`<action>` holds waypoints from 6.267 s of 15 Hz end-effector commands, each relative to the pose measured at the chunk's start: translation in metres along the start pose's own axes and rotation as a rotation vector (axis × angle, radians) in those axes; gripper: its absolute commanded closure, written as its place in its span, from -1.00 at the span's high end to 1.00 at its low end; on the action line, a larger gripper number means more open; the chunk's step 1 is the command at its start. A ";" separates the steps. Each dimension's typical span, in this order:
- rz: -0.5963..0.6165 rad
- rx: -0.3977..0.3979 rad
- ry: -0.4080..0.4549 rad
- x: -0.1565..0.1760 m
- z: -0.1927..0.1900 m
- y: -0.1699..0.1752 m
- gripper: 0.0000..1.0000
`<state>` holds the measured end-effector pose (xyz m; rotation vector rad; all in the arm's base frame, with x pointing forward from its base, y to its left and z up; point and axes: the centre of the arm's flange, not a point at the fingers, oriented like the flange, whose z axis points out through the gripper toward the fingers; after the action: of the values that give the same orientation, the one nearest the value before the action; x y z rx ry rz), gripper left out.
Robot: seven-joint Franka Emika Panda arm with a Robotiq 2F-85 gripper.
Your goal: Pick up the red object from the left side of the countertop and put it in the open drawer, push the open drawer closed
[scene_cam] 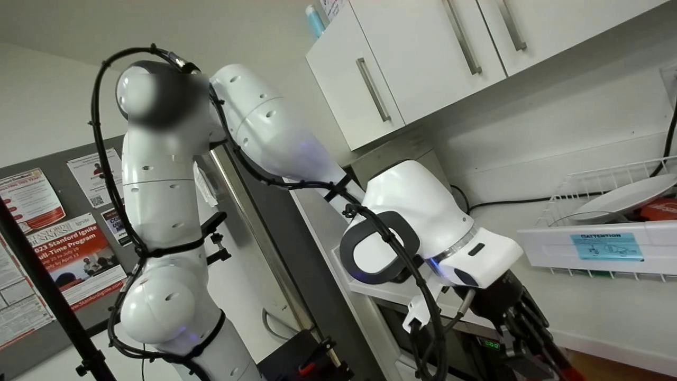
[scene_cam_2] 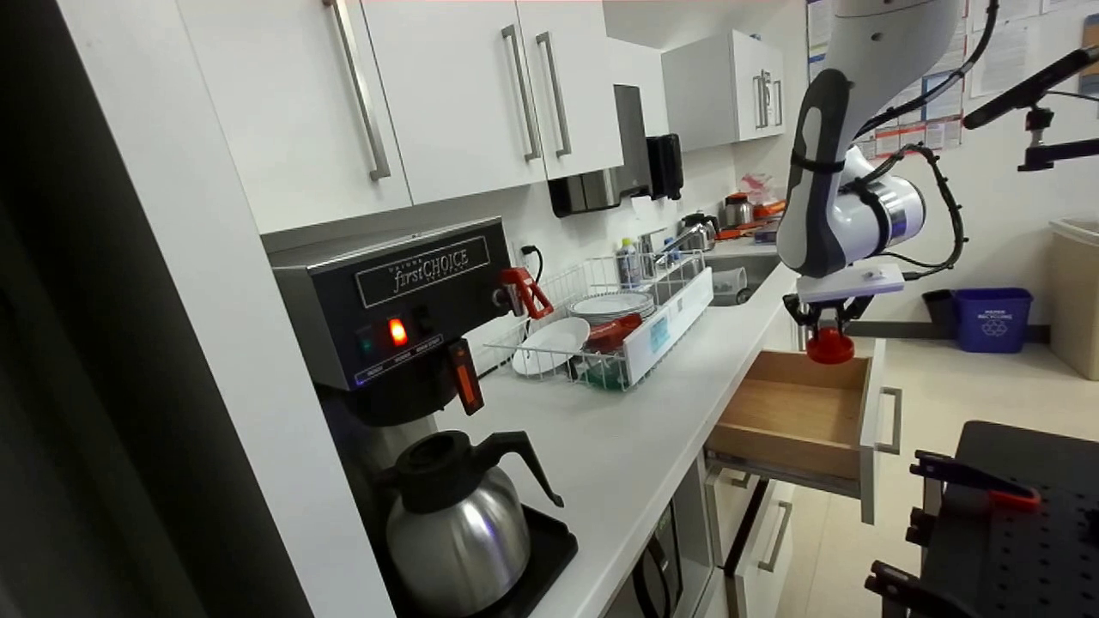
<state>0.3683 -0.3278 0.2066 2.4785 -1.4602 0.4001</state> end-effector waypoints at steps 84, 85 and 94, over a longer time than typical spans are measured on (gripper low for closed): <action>1.440 0.077 -0.305 -0.012 0.124 0.242 -0.99; 1.469 0.125 -0.331 -0.009 0.128 0.247 -0.99; 1.652 0.425 -0.583 -0.009 0.198 0.252 -0.99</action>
<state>0.1570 -0.4975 0.0586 0.9163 -3.5631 0.2014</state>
